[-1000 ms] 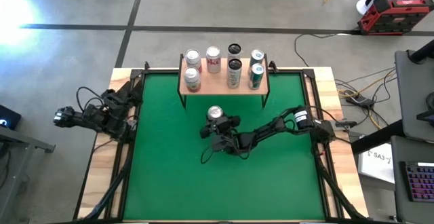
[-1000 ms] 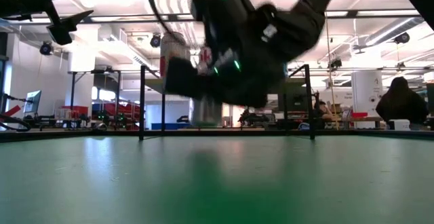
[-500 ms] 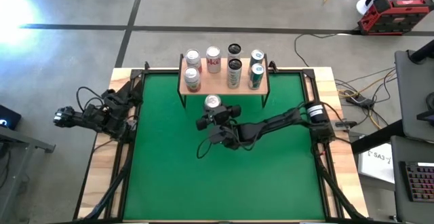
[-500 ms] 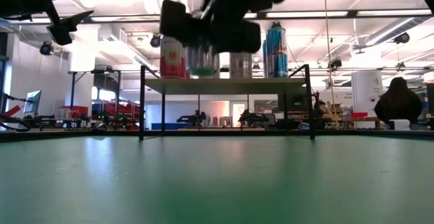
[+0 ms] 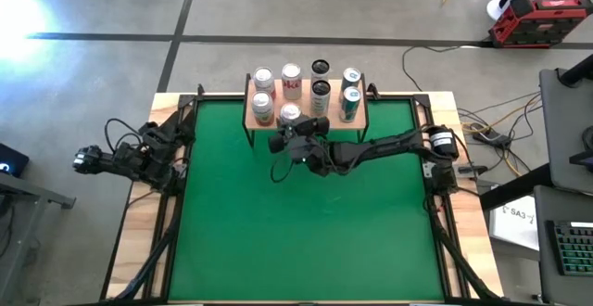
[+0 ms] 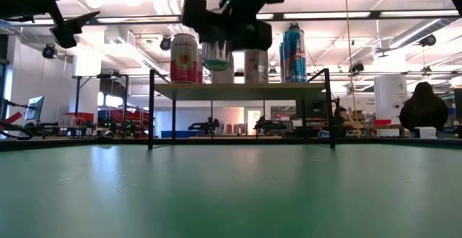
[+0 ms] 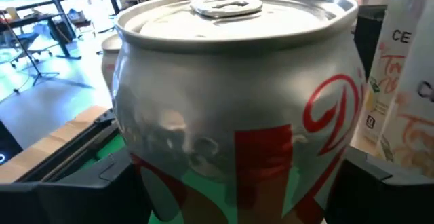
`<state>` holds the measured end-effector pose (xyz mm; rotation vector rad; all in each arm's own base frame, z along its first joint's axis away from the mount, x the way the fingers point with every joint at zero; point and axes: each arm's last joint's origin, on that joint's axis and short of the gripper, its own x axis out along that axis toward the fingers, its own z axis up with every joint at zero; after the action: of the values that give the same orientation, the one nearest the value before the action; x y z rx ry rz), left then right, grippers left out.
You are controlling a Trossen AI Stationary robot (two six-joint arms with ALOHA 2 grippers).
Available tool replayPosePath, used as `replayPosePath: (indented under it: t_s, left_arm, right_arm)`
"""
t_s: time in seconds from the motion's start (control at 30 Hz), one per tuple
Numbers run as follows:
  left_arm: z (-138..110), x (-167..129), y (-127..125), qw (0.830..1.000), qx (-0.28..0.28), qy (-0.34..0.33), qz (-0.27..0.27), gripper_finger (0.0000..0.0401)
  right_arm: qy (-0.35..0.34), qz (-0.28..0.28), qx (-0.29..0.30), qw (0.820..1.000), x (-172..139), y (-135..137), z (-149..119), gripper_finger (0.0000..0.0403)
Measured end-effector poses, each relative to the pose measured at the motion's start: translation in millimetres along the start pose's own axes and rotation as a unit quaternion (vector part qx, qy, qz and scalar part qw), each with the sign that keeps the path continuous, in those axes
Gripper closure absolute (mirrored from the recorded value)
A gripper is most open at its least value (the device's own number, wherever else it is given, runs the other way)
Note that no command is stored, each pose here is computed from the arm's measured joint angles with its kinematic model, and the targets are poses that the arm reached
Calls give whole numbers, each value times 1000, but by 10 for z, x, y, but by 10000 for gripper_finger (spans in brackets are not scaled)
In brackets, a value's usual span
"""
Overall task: Place canned beverage on shelf
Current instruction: Put the red-silver soda can on the shelf aligned with the other red-silver soda can
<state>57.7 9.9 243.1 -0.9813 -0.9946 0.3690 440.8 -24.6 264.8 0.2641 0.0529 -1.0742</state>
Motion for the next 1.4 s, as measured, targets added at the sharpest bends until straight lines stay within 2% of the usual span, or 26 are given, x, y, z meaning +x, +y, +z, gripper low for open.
replayPosePath:
  t_s: [0.7,1.4]
  left_arm:
    - [-1,0,1,1000,0,0,0,21]
    - [-1,0,0,1000,0,0,0,21]
  right_arm:
    - [24,-9,-14,1000,471,-273,52,99]
    - [13,-31,-24,999,641,-222,-52,89]
